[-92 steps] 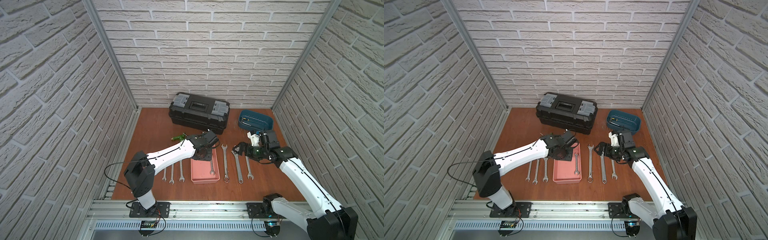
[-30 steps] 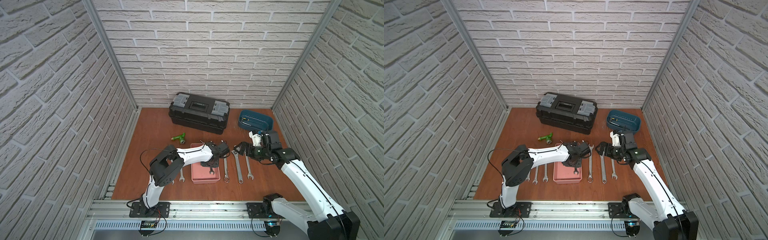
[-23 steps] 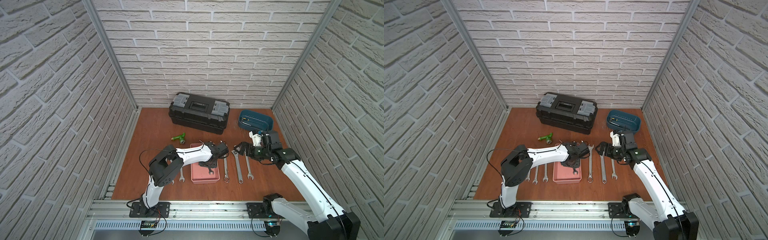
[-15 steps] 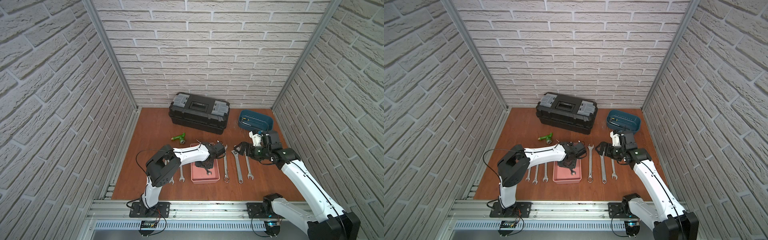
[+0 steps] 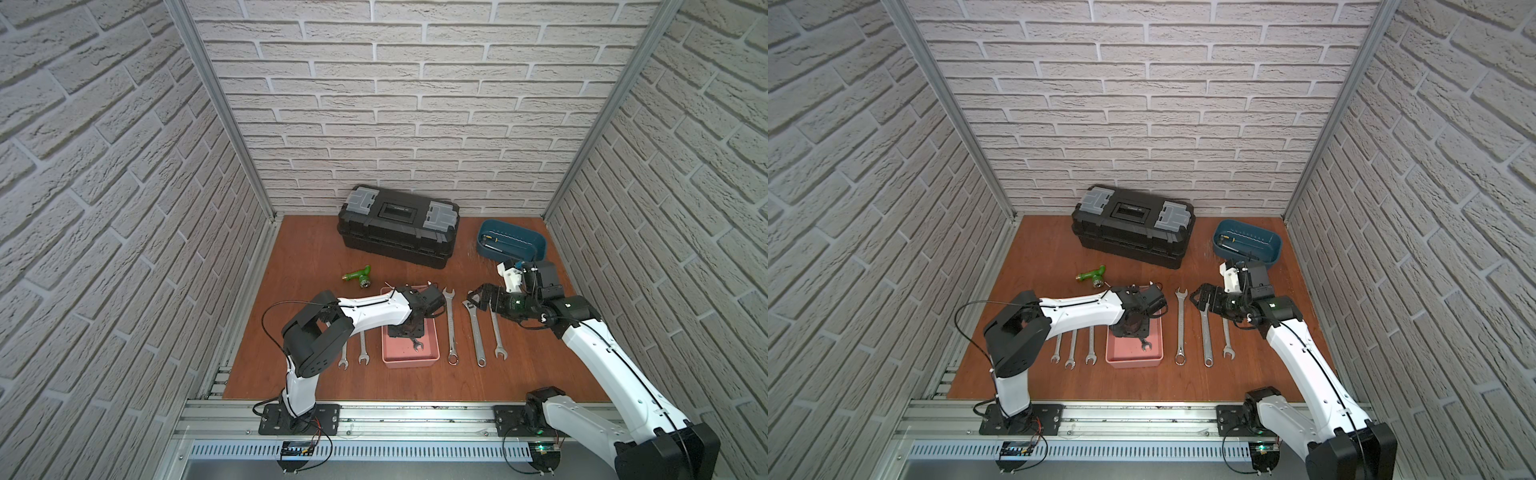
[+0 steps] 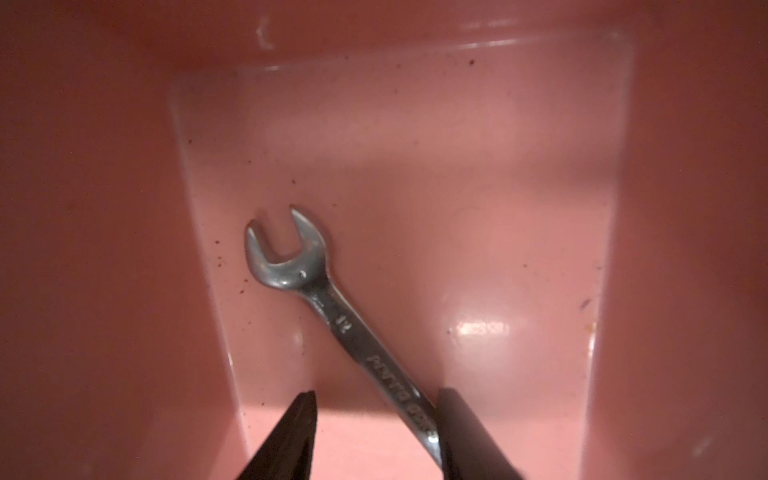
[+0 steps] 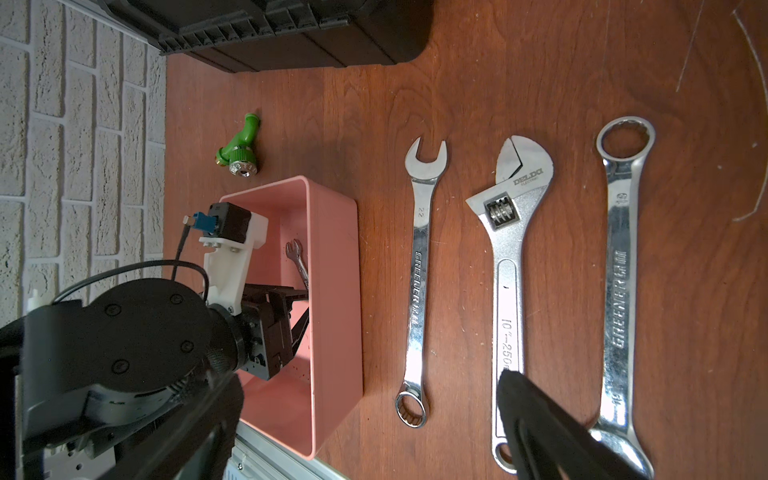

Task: Take out the wrench from the storage box
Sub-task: Adjust the wrench in the storage box.

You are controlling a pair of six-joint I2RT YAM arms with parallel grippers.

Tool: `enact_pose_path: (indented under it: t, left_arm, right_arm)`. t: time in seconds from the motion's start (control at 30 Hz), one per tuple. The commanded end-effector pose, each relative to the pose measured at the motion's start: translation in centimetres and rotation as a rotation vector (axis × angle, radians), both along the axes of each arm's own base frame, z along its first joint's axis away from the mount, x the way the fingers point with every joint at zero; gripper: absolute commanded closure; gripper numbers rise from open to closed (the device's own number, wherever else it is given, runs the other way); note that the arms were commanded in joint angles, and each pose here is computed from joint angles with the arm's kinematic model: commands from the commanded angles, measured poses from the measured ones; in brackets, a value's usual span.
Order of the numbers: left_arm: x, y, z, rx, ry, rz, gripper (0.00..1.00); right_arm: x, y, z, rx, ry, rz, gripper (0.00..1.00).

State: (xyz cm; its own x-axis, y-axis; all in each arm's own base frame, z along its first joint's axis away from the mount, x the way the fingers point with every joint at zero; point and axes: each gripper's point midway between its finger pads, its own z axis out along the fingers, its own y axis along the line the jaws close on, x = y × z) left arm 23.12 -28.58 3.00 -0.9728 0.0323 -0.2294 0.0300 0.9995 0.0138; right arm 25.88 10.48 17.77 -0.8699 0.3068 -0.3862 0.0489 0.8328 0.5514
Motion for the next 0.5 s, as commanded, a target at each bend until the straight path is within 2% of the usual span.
enact_pose_path:
  t: [0.0,0.27,0.47]
  left_arm:
    - [0.6,-0.6,0.7,-0.052,-0.031,0.032,0.49]
    - [0.4,-0.1,0.6,-0.013,-0.018,0.065,0.48]
    - [0.2,-0.6,-1.4,-0.030,0.021,0.080,0.48]
  right_arm:
    - [0.4,0.0,0.7,0.003,-0.024,0.012,0.00]
    - [0.4,0.1,0.3,0.006,-0.017,0.014,0.00]
    - [0.4,0.2,0.0,0.011,-0.010,0.019,0.00]
